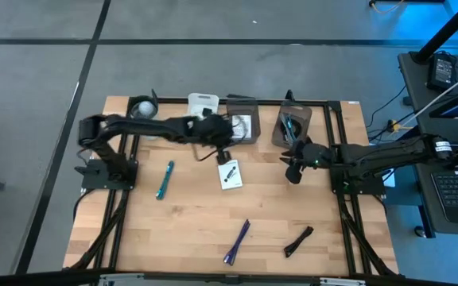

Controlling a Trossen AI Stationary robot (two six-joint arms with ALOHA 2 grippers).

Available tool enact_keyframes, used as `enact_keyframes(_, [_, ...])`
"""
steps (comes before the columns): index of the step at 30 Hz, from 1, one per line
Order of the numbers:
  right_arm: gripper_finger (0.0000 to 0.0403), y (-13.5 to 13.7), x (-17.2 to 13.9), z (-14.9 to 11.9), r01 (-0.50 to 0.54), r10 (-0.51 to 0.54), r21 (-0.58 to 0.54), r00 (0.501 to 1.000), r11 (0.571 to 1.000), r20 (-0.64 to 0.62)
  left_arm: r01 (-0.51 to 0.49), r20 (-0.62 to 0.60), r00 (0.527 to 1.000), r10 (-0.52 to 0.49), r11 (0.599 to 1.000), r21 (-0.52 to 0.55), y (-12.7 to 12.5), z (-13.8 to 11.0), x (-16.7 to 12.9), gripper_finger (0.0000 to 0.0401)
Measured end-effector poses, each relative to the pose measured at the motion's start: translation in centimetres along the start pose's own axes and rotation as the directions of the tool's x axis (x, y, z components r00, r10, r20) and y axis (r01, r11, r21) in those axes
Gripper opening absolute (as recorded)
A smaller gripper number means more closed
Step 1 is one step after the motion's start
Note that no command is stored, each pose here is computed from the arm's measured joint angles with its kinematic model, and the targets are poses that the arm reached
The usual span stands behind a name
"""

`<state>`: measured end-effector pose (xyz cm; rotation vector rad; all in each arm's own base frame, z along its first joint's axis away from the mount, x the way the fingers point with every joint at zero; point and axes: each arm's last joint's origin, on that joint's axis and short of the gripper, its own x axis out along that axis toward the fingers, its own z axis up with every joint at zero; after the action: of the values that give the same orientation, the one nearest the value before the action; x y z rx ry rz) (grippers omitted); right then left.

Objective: Pick and place items into bin
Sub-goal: Put the black charger cable into the right black bin

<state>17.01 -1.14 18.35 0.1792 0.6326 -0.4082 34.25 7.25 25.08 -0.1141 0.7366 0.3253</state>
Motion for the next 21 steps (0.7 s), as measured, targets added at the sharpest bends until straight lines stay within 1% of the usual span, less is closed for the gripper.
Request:
enact_keyframes(3, [0.0102,0.3,-1.1,2.0,-0.01,0.008,-0.074,1.0,0.997,-0.016,0.022,0.068,0.997,-0.023,1.0,0.01,-0.5,-1.9,-2.4,0.0001])
enact_keyframes(6, [0.0102,0.4,-2.3,3.7,-0.001,-0.012,-0.143,0.996,0.99,-0.085,0.051,0.076,0.996,-0.054,0.998,0.043,-1.2,-3.9,-4.7,0.0001])
enact_keyframes(9, [0.0102,0.8,-3.6,5.4,-0.009,-0.028,-0.202,0.983,0.979,-0.182,0.087,0.093,0.991,-0.1,0.988,0.131,-2.1,-5.8,-6.7,0.0001])
enact_keyframes(11, [0.0102,1.3,-4.5,6.2,-0.044,-0.026,-0.251,0.963,0.967,-0.269,0.108,0.099,0.987,-0.129,0.974,0.199,-2.6,-7.0,-7.8,0.0002])
enact_keyframes(13, [0.0102,2.1,-5.3,7.3,-0.074,-0.027,-0.287,0.943,0.955,-0.333,0.138,0.105,0.98,-0.168,0.959,0.246,-3.3,-8.2,-9.0,0.0001])
enact_keyframes(15, [0.0102,3.0,-5.9,8.1,-0.102,-0.041,-0.331,0.917,0.938,-0.397,0.156,0.122,0.974,-0.19,0.956,0.248,-3.8,-9.1,-10.0,0.0002])
enact_keyframes(18, [0.0102,5.0,-6.4,9.0,-0.158,-0.052,-0.395,0.881,0.905,-0.47,0.15,0.144,0.972,-0.186,0.961,0.232,-4.2,-10.6,-11.3,0.0002])
enact_keyframes(21, [0.0102,7.1,-6.5,9.3,-0.219,-0.046,-0.411,0.837,0.885,-0.544,0.157,0.169,0.966,-0.195,0.964,0.217,-4.4,-12.0,-12.4,0.0002])
